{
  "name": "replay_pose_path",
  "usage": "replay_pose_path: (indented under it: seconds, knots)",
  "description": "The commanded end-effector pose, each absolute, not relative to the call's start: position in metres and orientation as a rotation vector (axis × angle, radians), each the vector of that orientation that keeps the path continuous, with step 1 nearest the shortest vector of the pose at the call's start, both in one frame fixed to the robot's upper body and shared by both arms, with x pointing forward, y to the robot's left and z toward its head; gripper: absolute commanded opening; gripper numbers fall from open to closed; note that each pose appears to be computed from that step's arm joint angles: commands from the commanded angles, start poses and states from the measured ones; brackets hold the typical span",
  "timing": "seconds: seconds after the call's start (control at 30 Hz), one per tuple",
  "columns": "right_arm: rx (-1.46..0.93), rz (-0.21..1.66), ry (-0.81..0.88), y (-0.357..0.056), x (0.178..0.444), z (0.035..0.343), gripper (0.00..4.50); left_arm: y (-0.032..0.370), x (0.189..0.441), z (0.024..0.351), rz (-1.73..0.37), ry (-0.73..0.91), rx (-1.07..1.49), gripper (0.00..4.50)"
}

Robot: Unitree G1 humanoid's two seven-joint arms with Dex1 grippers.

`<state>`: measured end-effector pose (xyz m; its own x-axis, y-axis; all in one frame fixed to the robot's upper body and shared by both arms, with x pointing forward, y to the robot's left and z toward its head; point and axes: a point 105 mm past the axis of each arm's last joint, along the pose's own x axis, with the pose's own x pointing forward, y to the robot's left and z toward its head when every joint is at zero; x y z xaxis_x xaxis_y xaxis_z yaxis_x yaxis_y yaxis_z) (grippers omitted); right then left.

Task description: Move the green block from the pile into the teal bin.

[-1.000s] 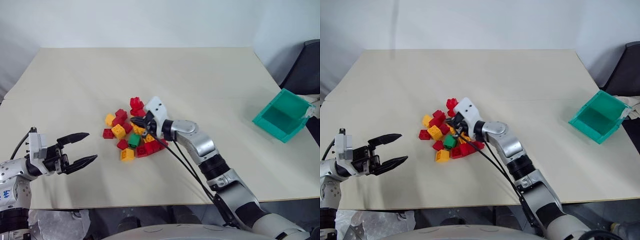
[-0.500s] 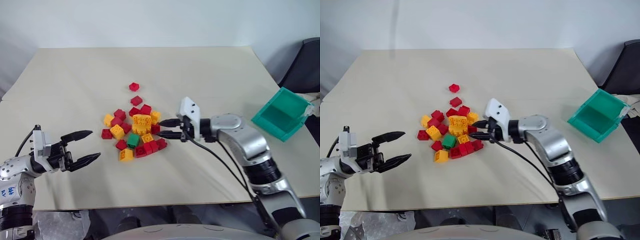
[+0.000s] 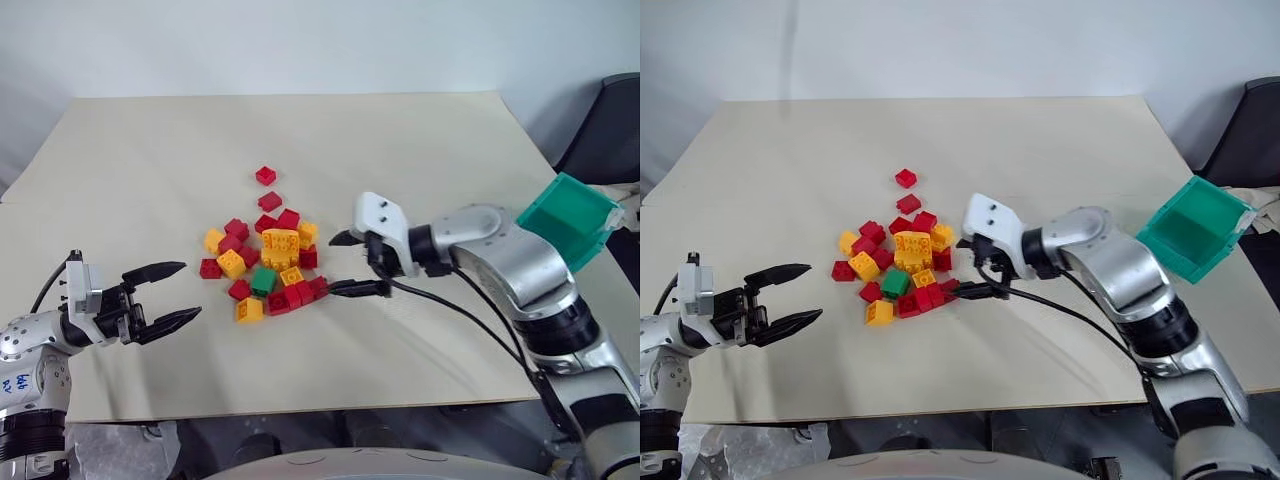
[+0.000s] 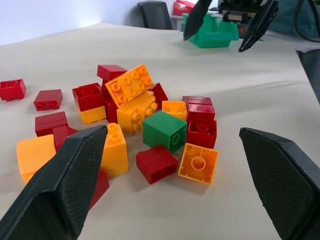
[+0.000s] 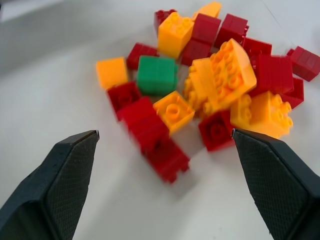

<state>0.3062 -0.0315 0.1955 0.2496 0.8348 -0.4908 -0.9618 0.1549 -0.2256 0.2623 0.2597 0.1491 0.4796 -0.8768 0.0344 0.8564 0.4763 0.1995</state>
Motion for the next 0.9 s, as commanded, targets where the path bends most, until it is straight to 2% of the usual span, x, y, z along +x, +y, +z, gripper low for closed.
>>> replay_pose_path:
  seconds: [0.03,0.33,0.6,0.9]
  knots:
    - [-0.585,1.293,0.330,-0.002,0.305,0.194,4.46,0.262,0.261,0.157,-1.062,-0.166,0.184,4.50]
    - [-0.630,1.205,0.433,0.050,0.323,0.177,4.46,0.261,0.257,0.156,-1.054,-0.171,0.185,4.50]
    - [-0.678,1.176,0.474,0.068,0.332,0.164,4.46,0.262,0.251,0.155,-1.037,-0.169,0.188,4.50]
    - [-0.738,1.230,0.496,0.076,0.317,0.157,4.46,0.261,0.250,0.155,-1.035,-0.171,0.188,4.50]
